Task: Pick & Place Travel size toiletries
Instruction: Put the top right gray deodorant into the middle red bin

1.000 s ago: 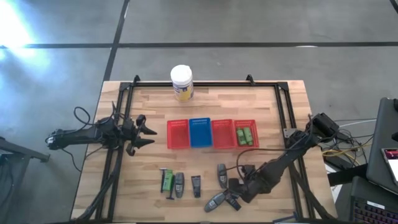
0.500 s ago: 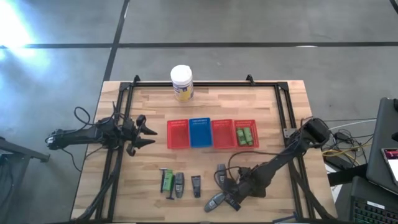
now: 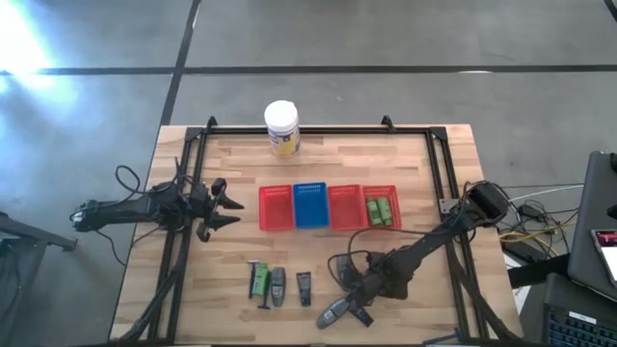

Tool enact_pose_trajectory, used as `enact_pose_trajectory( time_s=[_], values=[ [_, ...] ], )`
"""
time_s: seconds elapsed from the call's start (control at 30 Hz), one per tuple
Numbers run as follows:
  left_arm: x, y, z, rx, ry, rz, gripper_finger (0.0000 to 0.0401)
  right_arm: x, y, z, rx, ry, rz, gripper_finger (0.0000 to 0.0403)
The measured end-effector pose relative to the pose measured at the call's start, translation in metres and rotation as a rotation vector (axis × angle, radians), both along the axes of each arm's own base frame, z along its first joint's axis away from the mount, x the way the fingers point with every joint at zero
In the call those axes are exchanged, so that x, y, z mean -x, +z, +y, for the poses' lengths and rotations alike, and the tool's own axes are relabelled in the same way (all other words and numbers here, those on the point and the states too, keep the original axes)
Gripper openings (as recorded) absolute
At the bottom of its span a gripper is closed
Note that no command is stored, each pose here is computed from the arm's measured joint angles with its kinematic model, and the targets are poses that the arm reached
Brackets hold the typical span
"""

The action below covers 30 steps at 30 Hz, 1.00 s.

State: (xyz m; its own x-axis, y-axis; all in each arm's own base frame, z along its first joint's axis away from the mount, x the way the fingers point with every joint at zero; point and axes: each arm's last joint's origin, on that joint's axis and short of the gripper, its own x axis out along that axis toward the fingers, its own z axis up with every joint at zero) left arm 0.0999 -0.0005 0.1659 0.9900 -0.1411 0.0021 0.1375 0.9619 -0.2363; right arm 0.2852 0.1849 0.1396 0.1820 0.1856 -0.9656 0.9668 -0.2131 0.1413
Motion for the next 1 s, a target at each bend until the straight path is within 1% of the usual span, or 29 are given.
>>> enact_pose_trajectory(
  time_s=[0.17,0.3,0.4,0.5,0.63,0.73,0.87,0.93,1.0],
  values=[
    [0.000,0.000,0.000,0.000,0.000,0.000,0.0181,-0.002,0.000,-0.003,-0.010,0.019,0.001,0.0233],
    [0.000,0.000,0.000,0.000,0.000,0.001,0.0182,-0.004,0.003,-0.001,-0.025,0.083,-0.008,0.0206],
    [0.000,0.000,0.000,0.000,0.000,0.001,0.0181,-0.005,0.007,-0.001,-0.014,0.110,-0.009,0.0205],
    [0.000,0.000,0.000,0.000,0.000,0.001,0.0182,-0.005,0.014,-0.002,0.030,0.142,0.013,0.0205],
    [0.000,0.000,0.000,0.000,0.000,0.001,0.0182,-0.006,0.040,-0.011,0.074,0.193,0.013,0.0205],
    [0.000,0.000,0.000,0.000,0.000,0.001,0.0181,-0.006,0.065,-0.026,0.155,0.203,-0.014,0.0205],
    [0.000,0.000,0.000,0.000,0.000,0.001,0.0182,-0.012,0.098,-0.062,0.284,0.169,-0.129,0.0205],
    [0.000,0.000,0.000,0.000,0.000,0.001,0.0181,-0.018,0.104,-0.085,0.327,0.179,-0.156,0.0205],
    [0.000,0.000,0.000,0.000,0.000,0.001,0.0181,-0.026,0.103,-0.109,0.352,0.221,-0.169,0.0205]
  ],
)
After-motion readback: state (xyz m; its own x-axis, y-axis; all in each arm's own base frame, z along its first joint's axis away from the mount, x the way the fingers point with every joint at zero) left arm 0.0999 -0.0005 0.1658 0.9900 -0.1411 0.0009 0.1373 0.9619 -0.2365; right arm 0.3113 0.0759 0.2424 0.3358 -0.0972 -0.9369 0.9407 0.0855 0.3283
